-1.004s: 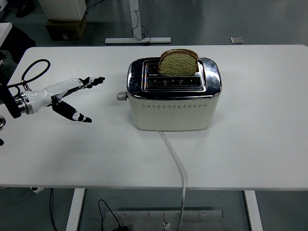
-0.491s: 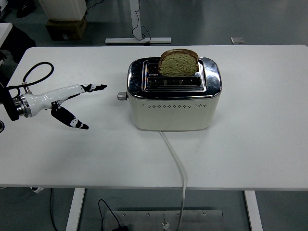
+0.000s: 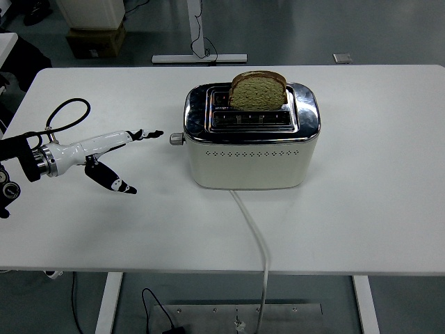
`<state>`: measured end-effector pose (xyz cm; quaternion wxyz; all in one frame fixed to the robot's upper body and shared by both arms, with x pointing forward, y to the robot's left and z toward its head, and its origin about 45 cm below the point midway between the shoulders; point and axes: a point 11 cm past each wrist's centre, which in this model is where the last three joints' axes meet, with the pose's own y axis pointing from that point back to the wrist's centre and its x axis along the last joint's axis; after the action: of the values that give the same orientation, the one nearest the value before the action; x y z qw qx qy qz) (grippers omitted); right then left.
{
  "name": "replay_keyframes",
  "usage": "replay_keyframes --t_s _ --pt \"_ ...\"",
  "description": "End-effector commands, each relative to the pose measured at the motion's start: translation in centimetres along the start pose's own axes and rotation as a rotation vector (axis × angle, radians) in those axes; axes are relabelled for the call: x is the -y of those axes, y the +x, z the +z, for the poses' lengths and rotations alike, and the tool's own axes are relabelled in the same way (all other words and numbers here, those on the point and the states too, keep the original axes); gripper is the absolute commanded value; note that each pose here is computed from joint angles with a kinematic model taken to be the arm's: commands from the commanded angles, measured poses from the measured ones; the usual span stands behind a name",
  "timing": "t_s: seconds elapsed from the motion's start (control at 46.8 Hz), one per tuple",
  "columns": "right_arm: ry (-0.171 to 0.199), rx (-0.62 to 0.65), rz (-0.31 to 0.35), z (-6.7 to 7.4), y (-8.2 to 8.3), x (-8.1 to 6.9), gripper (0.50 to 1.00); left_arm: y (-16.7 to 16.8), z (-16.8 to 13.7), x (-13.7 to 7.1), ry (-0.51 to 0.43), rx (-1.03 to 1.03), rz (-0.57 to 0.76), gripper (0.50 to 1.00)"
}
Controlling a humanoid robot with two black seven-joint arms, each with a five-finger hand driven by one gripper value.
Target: Press down toaster
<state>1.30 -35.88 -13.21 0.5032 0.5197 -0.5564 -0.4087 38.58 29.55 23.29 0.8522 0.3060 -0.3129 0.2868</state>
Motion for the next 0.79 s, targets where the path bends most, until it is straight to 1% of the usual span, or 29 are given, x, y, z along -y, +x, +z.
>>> replay_keyframes --t_s 0.0,0.406,0.769 --pt "0.001 0.002 -0.001 0.0 0.0 0.0 0.998 0.2 0.2 0.1 -0.004 0.005 0.009 1.000" --pt "0.000 0.000 -0.001 0.0 0.0 0.0 0.998 0.2 1.9 0.5 -0.054 0.024 0.003 1.000" --pt "0.000 0.000 0.001 0.0 0.0 0.0 0.998 -0.1 1.8 0.5 -0.049 0.034 -0.005 1.000"
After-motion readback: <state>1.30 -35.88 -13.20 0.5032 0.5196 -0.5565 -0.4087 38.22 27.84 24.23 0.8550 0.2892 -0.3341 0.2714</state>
